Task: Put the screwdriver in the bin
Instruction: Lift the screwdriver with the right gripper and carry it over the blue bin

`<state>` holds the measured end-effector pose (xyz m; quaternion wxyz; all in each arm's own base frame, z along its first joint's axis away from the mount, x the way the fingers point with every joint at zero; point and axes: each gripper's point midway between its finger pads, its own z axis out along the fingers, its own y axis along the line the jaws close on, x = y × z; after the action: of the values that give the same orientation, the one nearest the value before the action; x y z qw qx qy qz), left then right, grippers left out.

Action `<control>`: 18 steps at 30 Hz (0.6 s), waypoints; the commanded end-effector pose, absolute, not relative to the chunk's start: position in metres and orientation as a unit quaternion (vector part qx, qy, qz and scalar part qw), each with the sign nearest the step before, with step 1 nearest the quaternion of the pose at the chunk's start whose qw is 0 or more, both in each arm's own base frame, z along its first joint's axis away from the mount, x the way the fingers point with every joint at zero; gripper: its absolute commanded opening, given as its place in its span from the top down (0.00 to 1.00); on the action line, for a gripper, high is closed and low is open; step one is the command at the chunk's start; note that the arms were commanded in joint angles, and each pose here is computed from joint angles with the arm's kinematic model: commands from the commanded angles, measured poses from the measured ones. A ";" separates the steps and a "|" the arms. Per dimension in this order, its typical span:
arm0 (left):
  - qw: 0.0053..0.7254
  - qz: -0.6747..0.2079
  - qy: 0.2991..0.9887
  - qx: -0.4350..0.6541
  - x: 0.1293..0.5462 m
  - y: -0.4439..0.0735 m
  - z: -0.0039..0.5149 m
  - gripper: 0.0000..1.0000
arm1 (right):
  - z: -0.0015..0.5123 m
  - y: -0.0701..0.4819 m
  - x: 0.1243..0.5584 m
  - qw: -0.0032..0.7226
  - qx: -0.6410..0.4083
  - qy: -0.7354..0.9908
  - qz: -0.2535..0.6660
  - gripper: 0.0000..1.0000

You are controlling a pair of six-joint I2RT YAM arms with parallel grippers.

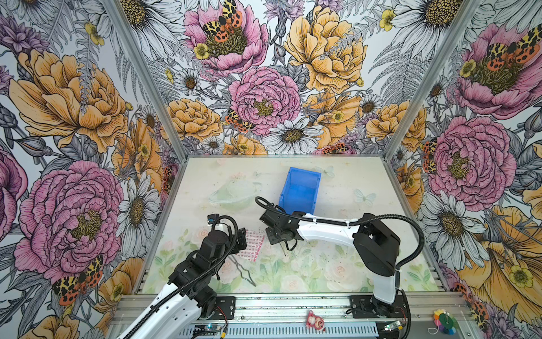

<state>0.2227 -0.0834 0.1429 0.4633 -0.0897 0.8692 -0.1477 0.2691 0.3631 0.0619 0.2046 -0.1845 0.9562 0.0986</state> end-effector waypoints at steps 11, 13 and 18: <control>0.484 -0.189 0.850 -0.081 0.229 -0.094 0.153 0.01 | 0.131 0.335 0.325 0.280 -0.080 0.947 0.132 1.00; 0.486 -0.193 0.849 -0.075 0.230 -0.096 0.155 0.01 | 0.132 0.327 0.337 0.285 -0.066 0.948 0.127 1.00; 0.493 -0.212 0.843 -0.042 0.232 -0.108 0.168 0.01 | 0.140 0.307 0.370 0.303 -0.026 0.945 0.120 1.00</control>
<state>0.2294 -0.0954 0.1536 0.4810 -0.0737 0.8535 -0.1865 0.3443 0.3142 0.1174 0.2680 -0.0580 0.9548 0.1144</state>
